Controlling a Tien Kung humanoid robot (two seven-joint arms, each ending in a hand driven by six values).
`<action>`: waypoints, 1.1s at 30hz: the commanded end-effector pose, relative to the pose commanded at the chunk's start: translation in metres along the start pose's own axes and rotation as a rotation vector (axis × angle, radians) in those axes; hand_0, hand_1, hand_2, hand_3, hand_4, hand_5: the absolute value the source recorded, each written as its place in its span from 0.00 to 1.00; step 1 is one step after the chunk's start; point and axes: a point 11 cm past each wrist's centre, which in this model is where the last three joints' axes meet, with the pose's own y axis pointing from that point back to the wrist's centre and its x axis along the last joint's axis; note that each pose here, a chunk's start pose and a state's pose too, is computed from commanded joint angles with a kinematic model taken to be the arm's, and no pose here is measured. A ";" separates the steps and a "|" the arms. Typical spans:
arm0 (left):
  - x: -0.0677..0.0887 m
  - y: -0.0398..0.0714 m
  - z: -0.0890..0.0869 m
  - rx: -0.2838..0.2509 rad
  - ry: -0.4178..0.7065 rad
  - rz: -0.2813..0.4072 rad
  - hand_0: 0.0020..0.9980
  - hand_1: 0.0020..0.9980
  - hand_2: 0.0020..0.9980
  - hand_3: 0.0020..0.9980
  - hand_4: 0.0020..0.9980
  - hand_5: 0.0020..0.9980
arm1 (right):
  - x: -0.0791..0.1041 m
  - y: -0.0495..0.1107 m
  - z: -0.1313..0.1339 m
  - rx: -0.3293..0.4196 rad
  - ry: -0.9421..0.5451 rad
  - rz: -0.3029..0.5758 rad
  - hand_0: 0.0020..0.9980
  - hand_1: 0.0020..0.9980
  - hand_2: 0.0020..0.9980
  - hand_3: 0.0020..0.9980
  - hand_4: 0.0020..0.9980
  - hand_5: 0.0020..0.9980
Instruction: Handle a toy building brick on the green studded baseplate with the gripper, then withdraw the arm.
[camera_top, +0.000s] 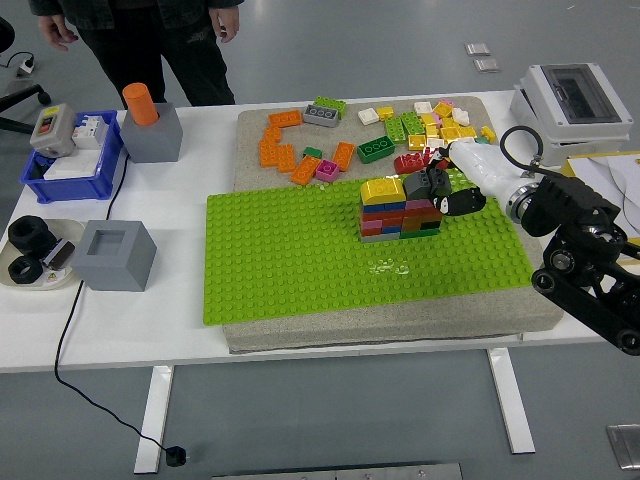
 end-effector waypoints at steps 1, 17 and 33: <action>0.000 0.000 0.000 -0.001 0.000 0.000 0.67 0.68 0.71 0.84 1.00 0.96 | 0.000 0.000 0.000 0.000 0.000 0.000 0.68 0.75 0.80 0.55 0.63 0.16; 0.001 0.001 0.003 -0.015 0.000 0.005 0.67 0.67 0.71 0.84 1.00 0.96 | -0.001 -0.002 0.001 -0.004 0.000 -0.004 0.68 0.75 0.80 0.59 0.64 0.16; 0.003 0.001 0.004 -0.027 -0.003 0.011 0.66 0.67 0.71 0.84 1.00 0.97 | -0.004 -0.002 0.003 -0.007 0.001 -0.012 0.68 0.76 0.81 0.64 0.64 0.16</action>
